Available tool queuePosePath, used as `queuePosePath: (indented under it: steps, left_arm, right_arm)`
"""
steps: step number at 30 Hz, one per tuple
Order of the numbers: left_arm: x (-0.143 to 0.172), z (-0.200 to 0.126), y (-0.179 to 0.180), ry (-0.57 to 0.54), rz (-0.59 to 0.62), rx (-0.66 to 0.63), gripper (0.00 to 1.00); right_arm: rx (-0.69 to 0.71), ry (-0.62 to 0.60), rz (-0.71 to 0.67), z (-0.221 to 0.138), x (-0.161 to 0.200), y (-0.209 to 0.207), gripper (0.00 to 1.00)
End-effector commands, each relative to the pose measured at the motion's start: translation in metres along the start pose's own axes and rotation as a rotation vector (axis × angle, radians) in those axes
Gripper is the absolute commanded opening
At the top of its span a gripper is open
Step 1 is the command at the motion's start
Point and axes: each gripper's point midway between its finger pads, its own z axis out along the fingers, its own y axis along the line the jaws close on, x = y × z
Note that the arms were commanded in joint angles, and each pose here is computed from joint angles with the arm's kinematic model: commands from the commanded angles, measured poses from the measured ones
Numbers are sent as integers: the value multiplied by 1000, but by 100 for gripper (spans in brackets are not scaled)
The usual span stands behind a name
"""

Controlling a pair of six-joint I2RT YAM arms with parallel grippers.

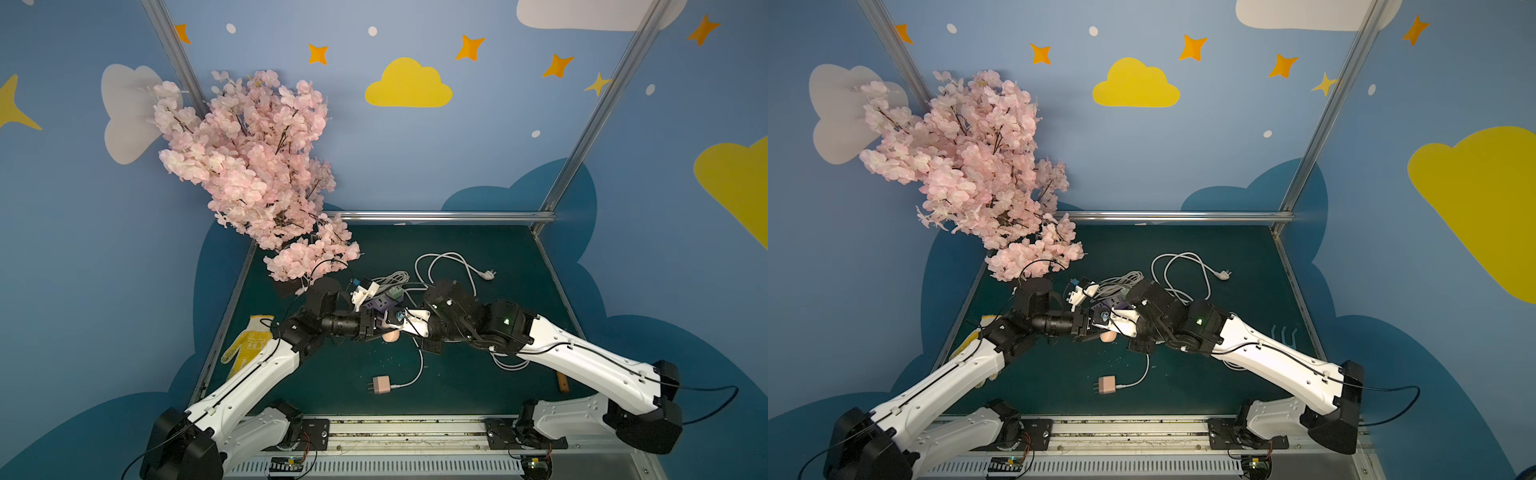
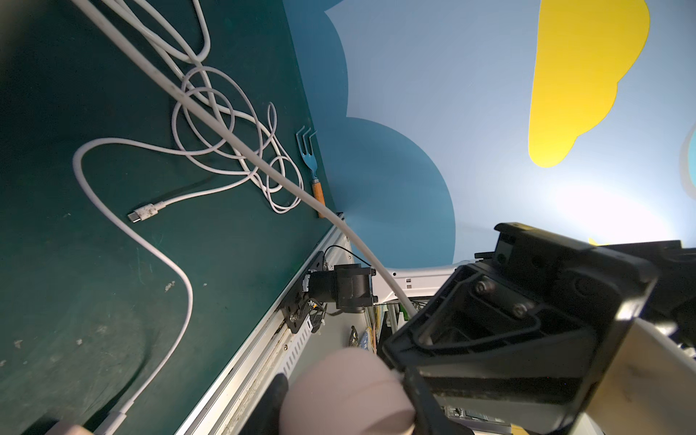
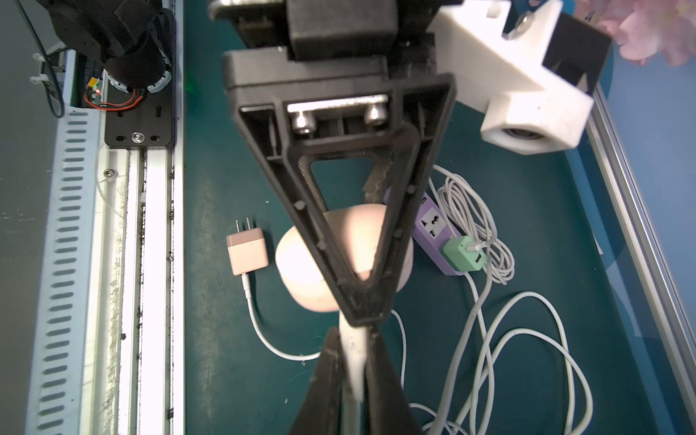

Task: Charge the bluetooth headset
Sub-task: Insert the charging cable into the bluetooth headset.

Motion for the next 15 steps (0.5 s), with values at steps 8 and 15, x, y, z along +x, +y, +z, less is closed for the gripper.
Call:
queuePosePath:
  steps: [8,15]
  left_arm:
    - [6,-20,-117,15,344,286,3]
    - [8,-20,-115,13,353,285,3]
  right_arm:
    - [-211,-180,0,58,-46,49,0]
    - [-315,-191,23,67,-53,65,0]
